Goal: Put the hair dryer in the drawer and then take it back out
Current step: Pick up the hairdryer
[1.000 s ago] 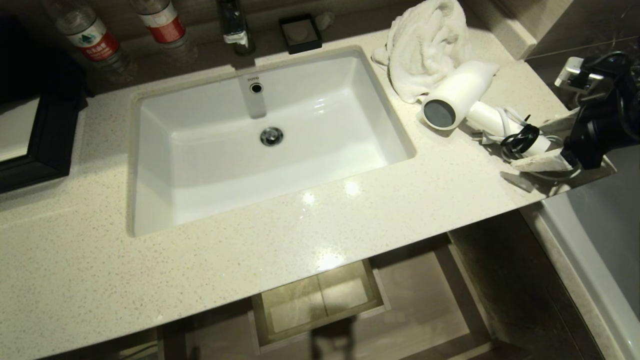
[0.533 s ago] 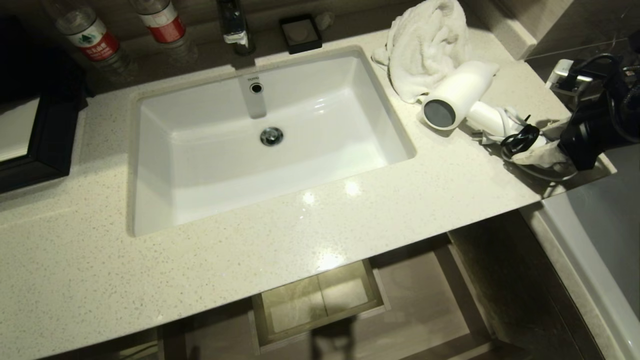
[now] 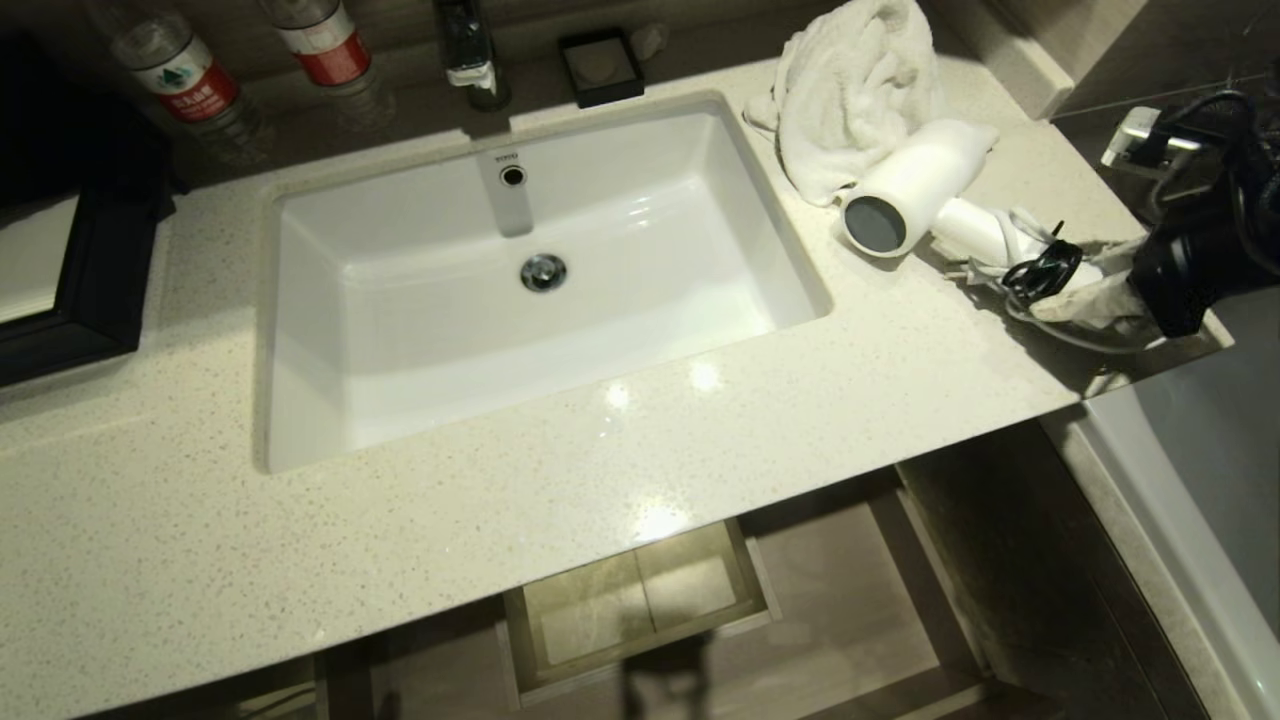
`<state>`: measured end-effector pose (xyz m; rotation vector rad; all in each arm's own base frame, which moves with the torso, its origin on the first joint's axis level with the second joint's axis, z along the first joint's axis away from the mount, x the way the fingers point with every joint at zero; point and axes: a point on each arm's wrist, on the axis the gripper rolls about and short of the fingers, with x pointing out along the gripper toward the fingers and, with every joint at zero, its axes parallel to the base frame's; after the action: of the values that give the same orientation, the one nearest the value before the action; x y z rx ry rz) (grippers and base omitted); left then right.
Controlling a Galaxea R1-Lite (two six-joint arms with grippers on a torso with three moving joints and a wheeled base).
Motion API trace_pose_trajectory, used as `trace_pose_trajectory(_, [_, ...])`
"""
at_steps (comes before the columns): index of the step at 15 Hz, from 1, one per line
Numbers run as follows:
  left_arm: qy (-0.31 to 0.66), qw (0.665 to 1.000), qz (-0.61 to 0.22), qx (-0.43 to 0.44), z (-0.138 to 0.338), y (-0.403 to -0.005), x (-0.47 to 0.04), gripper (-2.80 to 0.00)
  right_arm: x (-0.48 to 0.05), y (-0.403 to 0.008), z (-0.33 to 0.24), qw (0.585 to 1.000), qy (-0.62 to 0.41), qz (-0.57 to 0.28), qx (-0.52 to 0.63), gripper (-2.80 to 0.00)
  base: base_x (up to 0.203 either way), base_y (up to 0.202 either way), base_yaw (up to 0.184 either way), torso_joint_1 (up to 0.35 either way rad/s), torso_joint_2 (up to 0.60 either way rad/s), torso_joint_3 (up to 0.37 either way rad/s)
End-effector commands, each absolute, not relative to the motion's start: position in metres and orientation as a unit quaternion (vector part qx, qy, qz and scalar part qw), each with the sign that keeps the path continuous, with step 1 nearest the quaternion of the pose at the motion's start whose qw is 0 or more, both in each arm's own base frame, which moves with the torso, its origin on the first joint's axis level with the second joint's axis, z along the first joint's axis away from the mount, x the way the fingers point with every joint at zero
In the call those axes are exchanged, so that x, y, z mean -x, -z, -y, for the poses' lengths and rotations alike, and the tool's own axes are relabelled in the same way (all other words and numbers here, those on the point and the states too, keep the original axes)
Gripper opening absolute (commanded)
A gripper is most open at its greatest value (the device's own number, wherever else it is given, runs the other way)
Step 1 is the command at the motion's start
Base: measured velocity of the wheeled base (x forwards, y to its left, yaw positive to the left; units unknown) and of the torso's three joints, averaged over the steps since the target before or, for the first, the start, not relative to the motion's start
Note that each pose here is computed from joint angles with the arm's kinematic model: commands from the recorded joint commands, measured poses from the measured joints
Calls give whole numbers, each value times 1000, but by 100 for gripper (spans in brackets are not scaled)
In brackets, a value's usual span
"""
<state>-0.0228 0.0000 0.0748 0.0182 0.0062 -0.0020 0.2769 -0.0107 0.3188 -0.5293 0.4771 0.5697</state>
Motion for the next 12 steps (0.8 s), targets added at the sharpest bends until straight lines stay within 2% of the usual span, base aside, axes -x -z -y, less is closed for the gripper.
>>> trace_pose_trajectory(1, [2,1000,-4,-9,0,-74,23,-280,-259,-331,9,909,-264,-219,238,-280,0,0,0,0,0,0])
trace_pose_trajectory(8, [1,1000,-4,-9,0,-74,23,-280,-208,-339,8,924,-226,-215,220,-280,0,0,0,0,0,0])
trace_pose_trajectory(12, [1,1000,-3,-9,0,-75,23,-280,-182,-349,6,945,-192,-207,165,-280,0,0,0,0,0,0])
